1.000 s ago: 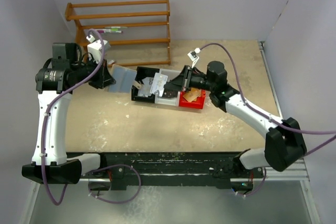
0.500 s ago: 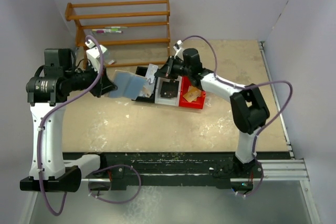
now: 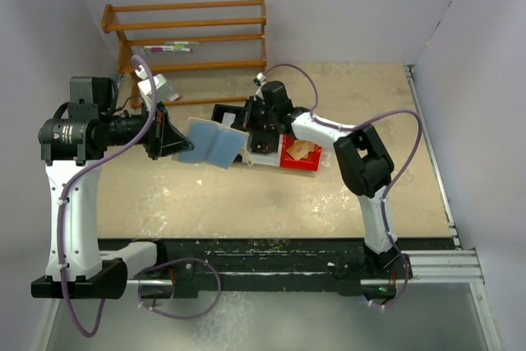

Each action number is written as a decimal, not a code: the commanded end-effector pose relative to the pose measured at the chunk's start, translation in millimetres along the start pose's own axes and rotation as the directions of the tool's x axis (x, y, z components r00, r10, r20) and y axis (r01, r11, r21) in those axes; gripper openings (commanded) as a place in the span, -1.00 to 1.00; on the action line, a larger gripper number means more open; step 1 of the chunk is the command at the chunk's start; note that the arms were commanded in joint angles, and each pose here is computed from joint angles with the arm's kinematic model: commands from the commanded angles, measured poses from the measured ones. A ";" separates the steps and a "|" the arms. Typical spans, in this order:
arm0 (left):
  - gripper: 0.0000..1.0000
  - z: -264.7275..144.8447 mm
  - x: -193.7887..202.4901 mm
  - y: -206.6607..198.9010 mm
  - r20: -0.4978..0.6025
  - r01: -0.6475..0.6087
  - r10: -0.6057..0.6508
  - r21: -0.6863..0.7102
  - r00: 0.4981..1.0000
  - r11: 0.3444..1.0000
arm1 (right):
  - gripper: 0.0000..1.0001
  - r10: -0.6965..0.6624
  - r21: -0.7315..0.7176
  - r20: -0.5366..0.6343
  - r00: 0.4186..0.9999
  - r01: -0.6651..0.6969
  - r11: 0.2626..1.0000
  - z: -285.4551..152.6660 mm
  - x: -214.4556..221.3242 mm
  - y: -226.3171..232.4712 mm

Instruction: Take the credit cards out of the card holder

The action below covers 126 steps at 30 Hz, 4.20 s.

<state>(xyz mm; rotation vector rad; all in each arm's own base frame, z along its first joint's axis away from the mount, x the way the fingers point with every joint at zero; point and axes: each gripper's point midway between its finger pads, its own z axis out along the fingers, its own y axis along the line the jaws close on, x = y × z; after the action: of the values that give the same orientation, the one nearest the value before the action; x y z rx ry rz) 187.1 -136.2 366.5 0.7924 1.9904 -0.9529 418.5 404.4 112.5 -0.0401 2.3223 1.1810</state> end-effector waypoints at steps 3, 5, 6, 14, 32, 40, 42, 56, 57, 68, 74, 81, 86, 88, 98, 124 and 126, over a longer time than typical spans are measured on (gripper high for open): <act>-1.00 -5.5 -17.8 -21.7 0.065 -0.059 0.053 0.091 0.996 0.994 | -0.82 -0.072 0.039 0.048 0.996 0.070 0.997 0.1 -19.1 14.7; -1.00 -6.2 -18.5 -23.2 0.069 -0.062 0.055 0.093 0.996 0.994 | -0.76 -0.070 0.050 0.046 0.996 0.067 0.996 -2.6 -17.9 13.7; -1.00 -5.8 -18.9 -22.7 0.069 -0.059 0.053 0.094 0.996 0.994 | -0.69 -0.074 0.054 0.051 0.996 0.071 0.996 -5.7 -19.3 15.2; -1.00 -5.1 -22.8 -22.8 0.078 -0.057 0.049 0.104 0.996 0.993 | -0.37 -0.212 0.090 0.119 0.970 0.202 0.975 -51.0 -30.9 39.8; -1.00 3.3 -19.2 -31.0 0.077 0.025 -0.045 0.235 0.996 0.972 | 0.99 -0.356 -0.365 0.514 0.780 0.575 0.732 -273.7 -36.9 227.8; -1.00 3.9 -21.8 -31.9 0.080 0.042 -0.064 0.254 0.995 0.966 | 0.99 -0.483 -0.395 0.485 0.729 0.676 0.623 -249.4 7.8 267.4; -1.00 4.1 -21.6 -31.9 0.078 0.046 -0.067 0.255 0.995 0.966 | 1.00 -0.487 -0.411 0.480 0.729 0.678 0.610 -245.7 12.9 269.4; -1.00 0.4 -29.1 -46.7 0.092 0.075 -0.114 0.349 0.989 0.934 | 0.14 -0.464 -0.618 0.303 0.832 0.543 0.569 -222.6 55.2 268.9; -1.00 -0.6 -30.4 -49.6 0.095 0.077 -0.119 0.366 0.988 0.927 | 0.02 -0.459 -0.628 0.301 0.836 0.536 0.564 -224.3 56.7 268.0; -0.94 -2.1 -30.0 -54.5 0.093 0.078 -0.125 0.400 0.988 0.913 | -0.93 -0.405 -0.676 0.313 0.859 0.501 0.540 -255.3 53.2 251.2; -0.94 7.4 -17.6 -30.4 0.059 0.068 -0.089 0.290 0.994 0.954 | -0.97 -0.416 -0.632 0.280 0.865 0.492 0.599 -251.2 60.9 228.4; -0.07 17.8 11.4 32.1 -0.022 0.016 -0.016 -0.023 1.000 1.000 | -1.00 -0.398 -0.434 0.197 0.896 0.444 0.784 -208.0 63.0 167.7; 0.76 17.5 30.2 75.3 -0.092 0.001 -0.022 -0.218 0.996 0.976 | -1.00 -0.378 -0.323 0.129 0.917 0.399 0.858 -165.5 77.5 114.8; 0.84 15.6 38.7 96.4 -0.123 -0.006 -0.034 -0.308 0.992 0.951 | -0.96 -0.359 -0.305 0.089 0.929 0.369 0.878 -152.4 89.0 96.0; 0.99 14.2 53.5 131.6 -0.153 0.008 -0.084 -0.445 0.985 0.895 | 0.06 -0.333 -0.122 -0.120 0.935 0.319 0.940 -108.4 135.5 8.5; 0.99 13.5 65.2 241.0 0.076 0.029 0.051 -0.793 0.996 0.609 | 0.99 -0.296 0.686 0.656 0.695 -0.385 0.618 -398.3 -47.6 -159.8; 0.99 15.6 74.0 247.5 0.083 0.046 0.035 -0.805 0.996 0.592 | 0.99 -0.374 0.716 0.664 0.648 -0.406 0.568 -413.6 -47.6 -171.7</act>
<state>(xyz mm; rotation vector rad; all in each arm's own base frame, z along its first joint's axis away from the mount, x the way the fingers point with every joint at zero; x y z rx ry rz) 319.7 -23.2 190.4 0.3186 2.1994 -0.1029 331.0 27.7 206.7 0.5268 1.9492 0.0955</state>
